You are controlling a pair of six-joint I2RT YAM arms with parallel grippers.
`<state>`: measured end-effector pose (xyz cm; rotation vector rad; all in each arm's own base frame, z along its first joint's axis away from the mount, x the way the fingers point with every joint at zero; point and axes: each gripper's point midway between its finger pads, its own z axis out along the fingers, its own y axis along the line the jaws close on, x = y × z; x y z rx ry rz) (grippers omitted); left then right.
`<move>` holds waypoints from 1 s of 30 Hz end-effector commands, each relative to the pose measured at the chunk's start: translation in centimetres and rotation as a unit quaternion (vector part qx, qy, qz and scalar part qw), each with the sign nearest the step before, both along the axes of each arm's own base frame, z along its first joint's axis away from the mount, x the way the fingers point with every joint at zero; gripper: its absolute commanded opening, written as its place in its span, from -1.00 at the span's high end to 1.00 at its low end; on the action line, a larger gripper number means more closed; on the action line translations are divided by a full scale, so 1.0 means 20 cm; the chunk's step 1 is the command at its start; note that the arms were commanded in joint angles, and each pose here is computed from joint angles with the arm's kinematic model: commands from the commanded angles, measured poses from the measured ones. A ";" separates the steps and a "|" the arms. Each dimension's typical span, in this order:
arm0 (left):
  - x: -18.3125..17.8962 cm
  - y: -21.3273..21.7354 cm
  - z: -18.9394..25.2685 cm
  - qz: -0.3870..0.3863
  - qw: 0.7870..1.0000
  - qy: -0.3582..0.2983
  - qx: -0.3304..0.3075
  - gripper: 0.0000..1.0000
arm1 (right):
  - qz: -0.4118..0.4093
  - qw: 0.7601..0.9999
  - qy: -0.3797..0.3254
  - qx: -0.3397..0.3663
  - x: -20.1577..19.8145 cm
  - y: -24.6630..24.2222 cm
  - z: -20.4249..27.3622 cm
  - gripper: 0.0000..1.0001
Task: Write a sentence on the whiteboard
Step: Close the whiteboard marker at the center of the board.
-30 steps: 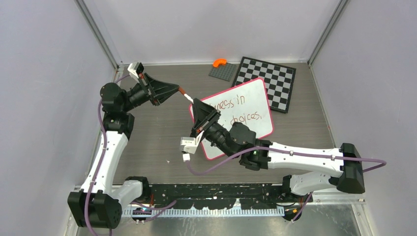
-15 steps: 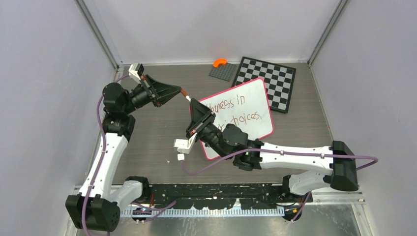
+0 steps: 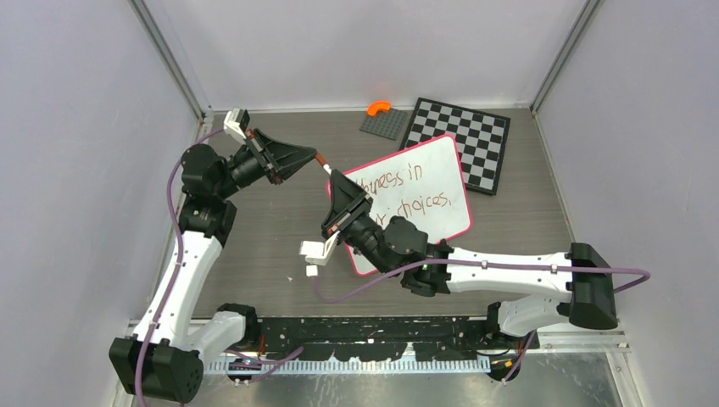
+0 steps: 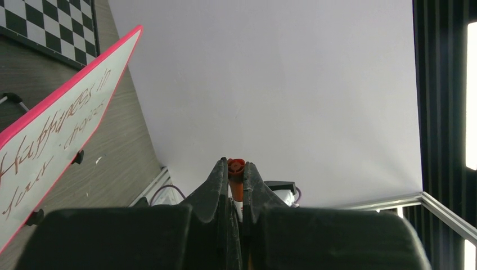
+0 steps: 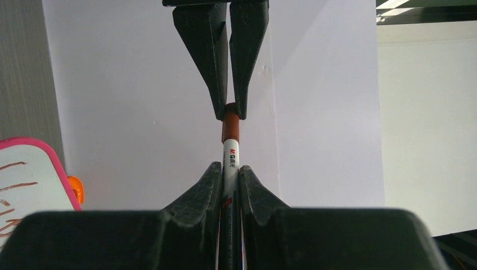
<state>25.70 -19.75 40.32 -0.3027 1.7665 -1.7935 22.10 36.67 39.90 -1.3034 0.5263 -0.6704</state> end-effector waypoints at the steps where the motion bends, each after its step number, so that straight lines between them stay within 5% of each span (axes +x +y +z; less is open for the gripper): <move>1: -0.32 -0.13 0.02 -0.142 0.989 -0.039 0.020 1.00 | 0.032 0.999 -0.024 0.015 -0.03 0.07 0.06 0.99; 7: -0.28 -0.12 0.03 -0.135 0.990 -0.041 0.028 0.99 | 0.020 0.999 0.001 0.042 0.01 0.03 0.07 0.99; 13: -0.12 0.01 0.14 -0.102 0.993 -0.055 0.032 -0.09 | -0.001 0.995 0.033 0.097 0.03 -0.09 0.16 0.99; 16: -0.06 0.08 0.21 -0.073 0.995 -0.068 0.024 -0.42 | 0.009 0.994 0.021 0.105 0.01 -0.12 0.17 1.00; 22: 0.02 0.15 0.26 -0.053 0.989 -0.125 0.064 -0.65 | 0.021 0.985 0.038 0.166 -0.01 -0.20 0.21 0.99; 30: -0.07 0.13 0.34 -0.112 0.941 -0.295 0.118 -0.62 | 0.050 0.913 0.139 0.381 -0.01 -0.40 0.39 1.00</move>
